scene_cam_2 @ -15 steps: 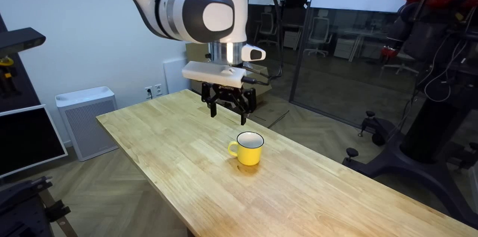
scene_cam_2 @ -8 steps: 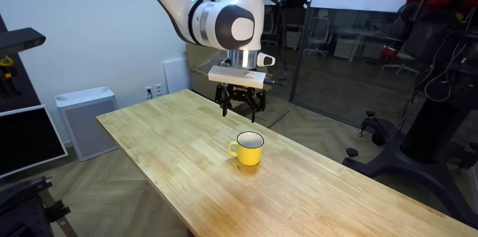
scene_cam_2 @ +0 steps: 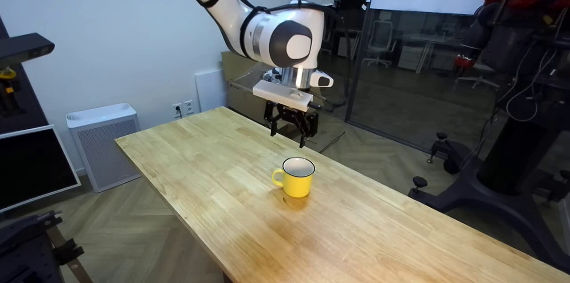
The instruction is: Move yellow cup forward
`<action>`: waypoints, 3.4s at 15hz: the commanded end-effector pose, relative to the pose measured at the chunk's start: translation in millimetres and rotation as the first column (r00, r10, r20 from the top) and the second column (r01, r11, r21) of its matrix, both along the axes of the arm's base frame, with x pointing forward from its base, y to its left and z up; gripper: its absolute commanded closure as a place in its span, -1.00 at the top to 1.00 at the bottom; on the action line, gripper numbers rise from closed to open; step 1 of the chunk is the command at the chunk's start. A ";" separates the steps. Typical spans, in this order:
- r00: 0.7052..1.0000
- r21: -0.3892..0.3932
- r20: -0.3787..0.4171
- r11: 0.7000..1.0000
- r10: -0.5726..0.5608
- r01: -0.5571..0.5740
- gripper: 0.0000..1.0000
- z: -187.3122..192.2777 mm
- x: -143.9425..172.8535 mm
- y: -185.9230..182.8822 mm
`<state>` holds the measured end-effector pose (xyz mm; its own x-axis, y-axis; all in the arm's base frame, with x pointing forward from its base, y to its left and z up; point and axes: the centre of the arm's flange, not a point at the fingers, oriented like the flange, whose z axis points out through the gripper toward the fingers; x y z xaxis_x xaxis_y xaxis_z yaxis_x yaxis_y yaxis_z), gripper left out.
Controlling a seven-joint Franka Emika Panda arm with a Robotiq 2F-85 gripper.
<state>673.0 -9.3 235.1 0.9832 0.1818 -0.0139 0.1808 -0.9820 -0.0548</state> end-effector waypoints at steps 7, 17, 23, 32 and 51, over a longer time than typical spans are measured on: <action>0.999 -0.050 0.033 0.999 0.010 -0.008 1.00 -27.1 10.9 12.2; 1.000 -0.036 0.022 0.999 0.018 -0.017 1.00 -72.6 12.7 11.5; 0.999 -0.050 0.010 0.998 0.044 -0.044 1.00 -90.4 23.3 12.7; 0.997 -0.059 0.009 0.995 0.076 -0.076 -0.35 -102.2 29.8 14.8; 0.989 -0.077 -0.054 0.987 0.136 -0.140 -0.95 -95.4 8.8 29.7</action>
<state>691.5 16.7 132.8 0.9332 0.3539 -0.0620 0.3537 -0.9352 -0.0147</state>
